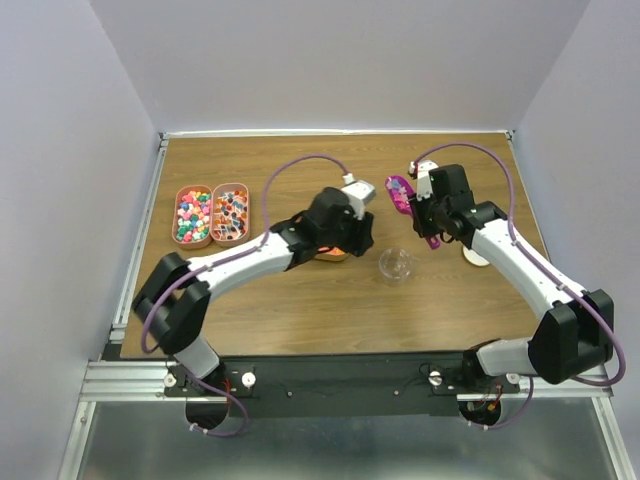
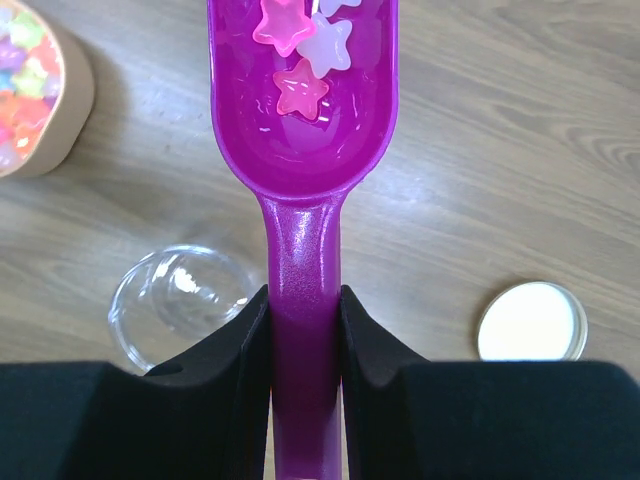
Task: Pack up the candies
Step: Move the packing bottle to the center of the board.
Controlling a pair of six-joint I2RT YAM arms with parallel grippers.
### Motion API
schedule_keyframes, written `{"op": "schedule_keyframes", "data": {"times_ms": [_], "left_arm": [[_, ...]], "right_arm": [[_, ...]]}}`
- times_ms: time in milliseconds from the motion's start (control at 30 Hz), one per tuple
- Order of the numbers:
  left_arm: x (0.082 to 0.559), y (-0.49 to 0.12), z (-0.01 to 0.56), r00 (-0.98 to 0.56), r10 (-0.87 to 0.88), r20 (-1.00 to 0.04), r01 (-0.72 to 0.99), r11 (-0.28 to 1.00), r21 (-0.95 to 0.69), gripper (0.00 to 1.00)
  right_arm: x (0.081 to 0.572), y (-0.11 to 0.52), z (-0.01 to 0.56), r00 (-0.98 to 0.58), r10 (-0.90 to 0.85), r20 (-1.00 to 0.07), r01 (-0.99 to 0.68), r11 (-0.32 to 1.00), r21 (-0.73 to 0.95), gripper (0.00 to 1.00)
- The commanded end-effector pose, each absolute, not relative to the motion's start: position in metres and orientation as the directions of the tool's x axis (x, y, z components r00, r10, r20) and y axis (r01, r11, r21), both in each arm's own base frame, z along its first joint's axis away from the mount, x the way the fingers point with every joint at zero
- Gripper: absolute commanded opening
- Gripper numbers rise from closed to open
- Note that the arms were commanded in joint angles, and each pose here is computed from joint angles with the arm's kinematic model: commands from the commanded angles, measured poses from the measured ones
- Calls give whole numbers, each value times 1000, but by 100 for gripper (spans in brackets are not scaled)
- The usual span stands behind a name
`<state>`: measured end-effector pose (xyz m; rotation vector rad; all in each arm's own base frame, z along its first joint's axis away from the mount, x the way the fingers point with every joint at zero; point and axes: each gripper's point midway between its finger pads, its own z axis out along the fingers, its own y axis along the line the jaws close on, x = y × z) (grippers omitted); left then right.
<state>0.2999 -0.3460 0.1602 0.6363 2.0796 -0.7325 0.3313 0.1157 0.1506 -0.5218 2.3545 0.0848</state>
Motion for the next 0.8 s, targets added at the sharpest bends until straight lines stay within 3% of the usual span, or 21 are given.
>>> {"op": "schedule_keyframes", "data": {"times_ms": [0,367,767], "left_arm": [[288,-382,147,-604,240,-760,633,724,-274,58],[284,-411,104,-682,323,-656,607,750,-262,52],[278,-424,78,-705,358,-613,603,757,-252,45]], "right_arm": [[355,106,162,-610,-295,-736,-324,940,-109,1],[359,95,150,-606,-268,-749,-288,952,-108,1],[358,91,146,-604,-266,-751,-283,953,-110,1]]}}
